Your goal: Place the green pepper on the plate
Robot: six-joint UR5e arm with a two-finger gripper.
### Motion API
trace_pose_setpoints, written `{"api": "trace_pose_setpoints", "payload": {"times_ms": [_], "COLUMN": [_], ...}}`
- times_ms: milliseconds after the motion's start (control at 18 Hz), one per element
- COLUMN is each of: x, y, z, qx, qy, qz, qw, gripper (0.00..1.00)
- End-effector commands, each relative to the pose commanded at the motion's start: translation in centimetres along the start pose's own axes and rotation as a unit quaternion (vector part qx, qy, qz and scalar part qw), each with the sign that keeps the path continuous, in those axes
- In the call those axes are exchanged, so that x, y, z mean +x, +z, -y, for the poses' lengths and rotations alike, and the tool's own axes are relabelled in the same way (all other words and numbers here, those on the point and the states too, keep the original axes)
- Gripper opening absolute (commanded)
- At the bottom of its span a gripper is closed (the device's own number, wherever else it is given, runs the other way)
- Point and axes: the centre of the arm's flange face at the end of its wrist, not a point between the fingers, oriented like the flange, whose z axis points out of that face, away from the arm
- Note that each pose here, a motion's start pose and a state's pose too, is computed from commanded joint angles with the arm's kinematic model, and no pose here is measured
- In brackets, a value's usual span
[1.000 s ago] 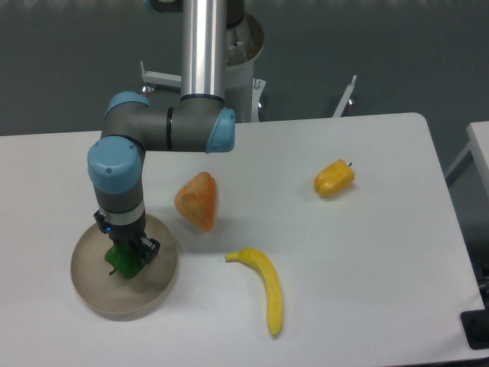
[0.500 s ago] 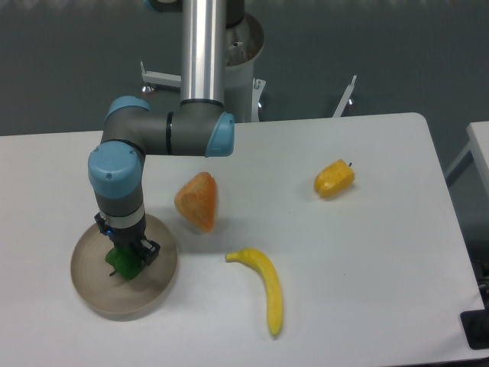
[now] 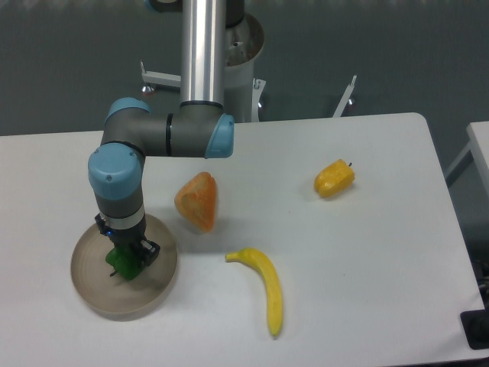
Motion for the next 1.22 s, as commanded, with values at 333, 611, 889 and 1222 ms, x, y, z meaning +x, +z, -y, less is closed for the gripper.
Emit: {"api": "trace_pose_setpoints", "payload": {"times_ms": [333,611,889,1222], "x": [0.0,0.1,-0.6,-8.5], "y": [-0.4,-1.7,-4.9,-9.8], "z": [0.0,-0.1,-0.8,-6.9], "qx": [0.003,0.007,0.019,0.007], "qy": [0.001,0.003,0.04,0.075], "qz": [0.002,0.007,0.019,0.031], "qw": [1.0,0.9999,0.9988,0.9966], "gripper": [0.65,0.82,0.91,0.91]}}
